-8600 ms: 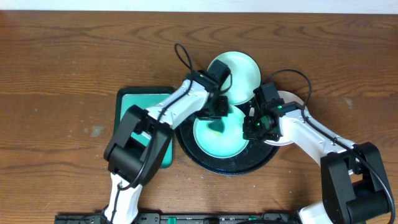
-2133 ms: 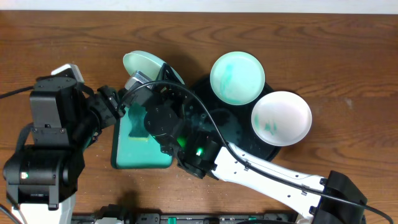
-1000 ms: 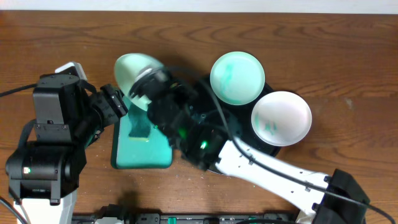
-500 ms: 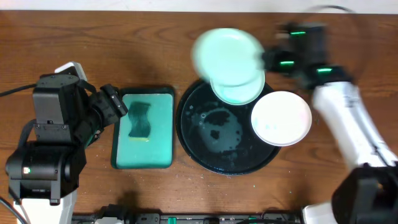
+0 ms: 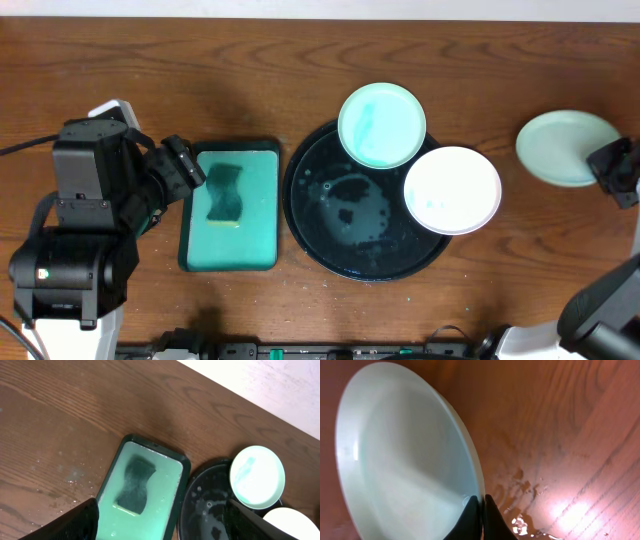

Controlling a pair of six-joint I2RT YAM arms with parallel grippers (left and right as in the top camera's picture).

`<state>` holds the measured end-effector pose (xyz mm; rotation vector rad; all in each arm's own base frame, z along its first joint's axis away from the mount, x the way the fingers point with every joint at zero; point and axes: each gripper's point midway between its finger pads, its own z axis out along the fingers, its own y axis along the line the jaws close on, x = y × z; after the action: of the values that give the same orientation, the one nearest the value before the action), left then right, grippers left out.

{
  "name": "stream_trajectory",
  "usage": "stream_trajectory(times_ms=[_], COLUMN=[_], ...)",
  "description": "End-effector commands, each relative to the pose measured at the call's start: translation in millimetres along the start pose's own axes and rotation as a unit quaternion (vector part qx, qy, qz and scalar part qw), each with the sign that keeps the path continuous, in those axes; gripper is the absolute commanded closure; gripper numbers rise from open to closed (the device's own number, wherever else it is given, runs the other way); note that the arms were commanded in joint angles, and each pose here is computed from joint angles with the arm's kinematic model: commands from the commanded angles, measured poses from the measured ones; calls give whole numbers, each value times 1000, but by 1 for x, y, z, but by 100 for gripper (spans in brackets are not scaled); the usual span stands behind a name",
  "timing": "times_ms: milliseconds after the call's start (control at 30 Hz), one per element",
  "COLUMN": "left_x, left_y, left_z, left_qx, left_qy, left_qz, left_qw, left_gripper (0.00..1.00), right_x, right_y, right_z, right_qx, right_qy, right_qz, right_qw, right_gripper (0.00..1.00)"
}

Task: Clean dirty plates on tray and stack at the side
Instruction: 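Grasp the white plate rim with the right gripper and slide it down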

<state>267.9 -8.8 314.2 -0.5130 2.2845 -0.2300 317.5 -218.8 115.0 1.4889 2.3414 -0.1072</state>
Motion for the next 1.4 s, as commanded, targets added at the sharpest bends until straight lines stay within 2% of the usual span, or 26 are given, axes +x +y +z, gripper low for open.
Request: stream_trajectory(times_ms=[0,33,133,167,233,267,367,467,533,633,733,767,800,933,1067,1133,1267,1300,1367], left_x=[-4,-4,-4,-4,-4,-4,-4,-4,-4,-4,-4,-4,-4,-4,-4,-4,-4,-4,-4], left_y=[-3,-3,-3,-3,-3,-3,-3,-3,-3,-3,-3,-3,-3,-3,-3,-3,-3,-3,-3], left_z=[-4,-4,-4,-4,-4,-4,-4,-4,-4,-4,-4,-4,-4,-4,-3,-3,-2,-2,-2], left_qx=[5,5,5,5,5,5,5,5,5,5,5,5,5,5,4,5,3,3,3], left_qy=[-7,-7,-7,-7,-7,-7,-7,-7,-7,-7,-7,-7,-7,-7,-6,-6,-3,-4,-3], left_qz=[1,1,1,1,1,1,1,1,1,1,1,1,1,1,1,1,1,1,1], left_qw=[1000,1000,1000,1000,1000,1000,1000,1000,1000,1000,1000,1000,1000,1000,1000,1000,1000,1000,1000], left_gripper=[21,21,21,21,21,21,21,21,21,21,21,21,21,21,21,21,21,21,21], right_x=[31,47,65,69,93,112,140,157,164,161,164,173,176,184,201,223,269,279,288], right_y=[-15,-19,-19,-9,29,54,81,87,87,73,62,61,60,57,67,76,94,99,101], right_z=[28,31,29,25,14,4,-10,-14,-12,2,17,22,23,6,-31,-49,-56,-52,-37], right_qx=[51,65,84,67,-38,-107,-183,-188,-171,-98,-58,-62,-61,-65,-116,-147,-164,-159,-124], right_qy=[45,66,83,90,133,162,196,207,202,172,155,159,162,189,201,212,217,211,185], right_qz=[-8,-19,-45,-65,-146,-195,-252,-293,-316,-329,-312,-313,-316,-317,-348,-381,-452,-459,-450], right_qw=[998,996,992,992,980,961,930,914,911,923,936,934,933,927,908,888,849,848,864], right_gripper=[99,96,65,60,56,52,48,47,43,45,55,84,99,99,99,99,99,99,99])
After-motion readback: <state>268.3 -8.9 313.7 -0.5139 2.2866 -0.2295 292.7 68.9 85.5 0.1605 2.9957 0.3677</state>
